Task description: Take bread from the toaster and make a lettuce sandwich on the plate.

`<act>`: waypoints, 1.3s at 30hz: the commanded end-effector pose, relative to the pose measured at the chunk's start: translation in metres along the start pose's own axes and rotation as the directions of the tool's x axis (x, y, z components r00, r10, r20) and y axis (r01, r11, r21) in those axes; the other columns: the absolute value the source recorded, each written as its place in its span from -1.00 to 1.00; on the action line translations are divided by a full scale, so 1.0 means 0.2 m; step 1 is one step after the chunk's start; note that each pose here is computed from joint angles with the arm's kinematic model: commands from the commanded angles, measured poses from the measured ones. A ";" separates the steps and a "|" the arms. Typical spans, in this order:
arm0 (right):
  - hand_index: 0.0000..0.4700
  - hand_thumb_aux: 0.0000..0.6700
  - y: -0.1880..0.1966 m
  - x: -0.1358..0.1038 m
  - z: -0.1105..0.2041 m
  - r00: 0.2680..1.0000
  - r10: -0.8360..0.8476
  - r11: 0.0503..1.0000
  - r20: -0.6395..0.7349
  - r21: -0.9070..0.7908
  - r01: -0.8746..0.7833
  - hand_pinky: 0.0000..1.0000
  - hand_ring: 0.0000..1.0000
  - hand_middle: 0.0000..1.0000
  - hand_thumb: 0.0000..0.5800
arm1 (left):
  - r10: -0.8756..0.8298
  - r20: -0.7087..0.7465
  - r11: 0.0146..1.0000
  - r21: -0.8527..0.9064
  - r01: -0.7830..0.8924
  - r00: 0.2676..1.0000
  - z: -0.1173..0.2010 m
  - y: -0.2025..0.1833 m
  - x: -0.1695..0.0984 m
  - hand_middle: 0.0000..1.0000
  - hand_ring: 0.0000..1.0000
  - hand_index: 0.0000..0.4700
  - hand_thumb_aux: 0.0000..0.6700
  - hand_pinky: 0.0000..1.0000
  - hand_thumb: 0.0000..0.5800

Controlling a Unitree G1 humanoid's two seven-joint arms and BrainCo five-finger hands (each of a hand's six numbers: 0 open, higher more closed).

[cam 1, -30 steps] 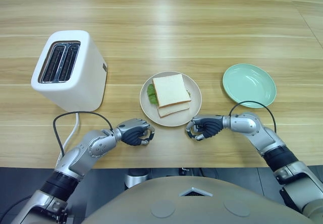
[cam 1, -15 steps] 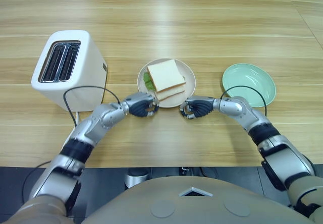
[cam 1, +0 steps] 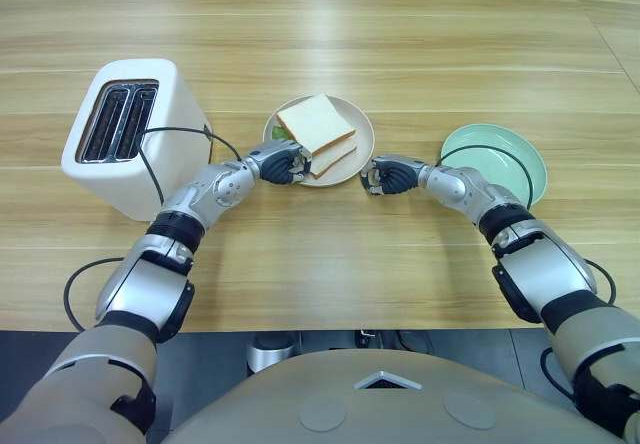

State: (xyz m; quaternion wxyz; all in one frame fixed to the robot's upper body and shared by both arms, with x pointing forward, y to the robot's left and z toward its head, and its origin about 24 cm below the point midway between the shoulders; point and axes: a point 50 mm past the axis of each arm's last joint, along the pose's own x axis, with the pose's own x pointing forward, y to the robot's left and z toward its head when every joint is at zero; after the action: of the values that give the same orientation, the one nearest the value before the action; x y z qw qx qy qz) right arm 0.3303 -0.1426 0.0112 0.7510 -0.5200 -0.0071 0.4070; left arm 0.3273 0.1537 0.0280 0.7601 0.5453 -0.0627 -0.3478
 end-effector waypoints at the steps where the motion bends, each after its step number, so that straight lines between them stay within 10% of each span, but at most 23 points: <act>1: 0.96 1.00 -0.02 0.00 -0.01 0.998 -0.063 0.998 -0.014 0.022 0.063 1.00 1.00 1.00 1.00 | 0.068 0.032 0.998 -0.014 -0.067 0.997 0.00 0.05 -0.02 1.00 1.00 0.96 1.00 1.00 1.00; 13: 0.96 1.00 -0.07 -0.08 0.00 0.960 -0.264 0.962 0.094 0.090 0.256 0.99 0.99 0.99 1.00 | 0.520 0.248 0.846 -0.024 -0.532 0.817 0.22 0.40 -0.19 1.00 1.00 0.96 1.00 1.00 1.00; 14: 0.51 0.55 -0.09 -0.08 0.01 0.941 -0.319 0.946 0.110 0.103 0.308 0.38 0.38 0.38 0.90 | 0.548 0.260 0.829 -0.038 -0.559 0.795 0.24 0.41 -0.21 1.00 1.00 0.96 1.00 1.00 1.00; 15: 0.06 0.08 -0.12 -0.09 0.02 0.918 -0.375 0.925 0.129 0.119 0.361 -0.41 -0.41 -0.41 0.58 | 0.573 0.267 0.812 -0.053 -0.581 0.775 0.26 0.42 -0.23 1.00 1.00 0.96 1.00 1.00 1.00; 16: 0.06 0.08 -0.15 -0.10 0.04 0.890 -0.433 0.899 0.146 0.140 0.414 -0.41 -0.41 -0.41 0.58 | 0.596 0.269 0.796 -0.076 -0.600 0.757 0.28 0.42 -0.25 1.00 1.00 0.96 1.00 1.00 1.00; 17: -1.00 -1.00 -0.17 -0.11 0.05 0.857 -0.490 0.869 0.159 0.167 0.465 -1.00 -1.00 -1.00 -1.00 | 0.617 0.265 0.782 -0.102 -0.615 0.741 0.29 0.42 -0.27 1.00 1.00 0.96 1.00 1.00 1.00; 18: -1.00 -1.00 -0.19 -0.13 0.06 0.820 -0.547 0.834 0.171 0.202 0.514 -1.00 -1.00 -1.00 -1.00 | 0.638 0.256 0.767 -0.130 -0.628 0.726 0.29 0.42 -0.29 1.00 1.00 0.96 1.00 1.00 1.00; 20: -1.00 -1.00 -0.23 -0.15 0.08 0.736 -0.653 0.749 0.181 0.299 0.591 -1.00 -1.00 -1.00 -1.00 | 0.691 0.221 0.723 -0.207 -0.659 0.689 0.30 0.41 -0.32 1.00 1.00 0.21 0.23 1.00 0.70; 21: -1.00 -1.00 -0.24 -0.16 0.09 0.689 -0.703 0.698 0.177 0.358 0.620 -1.00 -1.00 -1.00 -1.00 | 0.721 0.193 0.692 -0.268 -0.671 0.666 0.30 0.41 -0.34 0.97 0.97 -0.45 -0.44 0.97 -0.03; 22: -1.00 -1.00 -0.25 -0.17 0.10 0.640 -0.751 0.640 0.164 0.422 0.642 -1.00 -1.00 -1.00 -1.00 | 0.746 0.164 0.658 -0.330 -0.677 0.645 0.30 0.40 -0.35 -0.40 -0.40 -1.00 -1.00 -0.40 -1.00; 23: -1.00 -1.00 -0.26 -0.17 0.11 0.594 -0.791 0.582 0.146 0.481 0.656 -1.00 -1.00 -1.00 -1.00 | 0.769 0.135 0.622 -0.382 -0.684 0.624 0.30 0.39 -0.36 -0.40 -0.40 -1.00 -1.00 -0.40 -1.00; 24: -1.00 -1.00 -0.26 -0.18 0.12 0.551 -0.824 0.527 0.133 0.537 0.659 -1.00 -1.00 -1.00 -1.00 | 0.790 0.098 0.581 -0.436 -0.688 0.605 0.30 0.38 -0.36 -1.00 -1.00 -1.00 -1.00 -1.00 -1.00; 31: -1.00 -1.00 -0.24 -0.16 0.22 0.371 -0.927 0.285 0.059 0.756 0.589 -1.00 -1.00 -1.00 -1.00 | 0.815 -0.118 0.343 -0.689 -0.638 0.567 0.27 0.24 -0.32 -1.00 -1.00 -1.00 -1.00 -1.00 -1.00; 39: -1.00 -1.00 -0.18 -0.15 0.25 0.360 -0.930 0.287 0.080 0.769 0.572 -1.00 -1.00 -1.00 -1.00 | 0.786 -0.091 0.401 -0.678 -0.616 0.612 0.25 0.13 -0.27 -1.00 -1.00 -1.00 -1.00 -1.00 -1.00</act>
State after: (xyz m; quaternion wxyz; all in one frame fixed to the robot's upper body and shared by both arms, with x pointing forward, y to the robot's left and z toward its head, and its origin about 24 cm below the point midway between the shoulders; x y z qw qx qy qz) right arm 0.3138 -0.1250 0.0828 0.9360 -0.0235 -0.3424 0.0787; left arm 0.2741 0.1544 0.0944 0.9574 0.1082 -0.2642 -0.0430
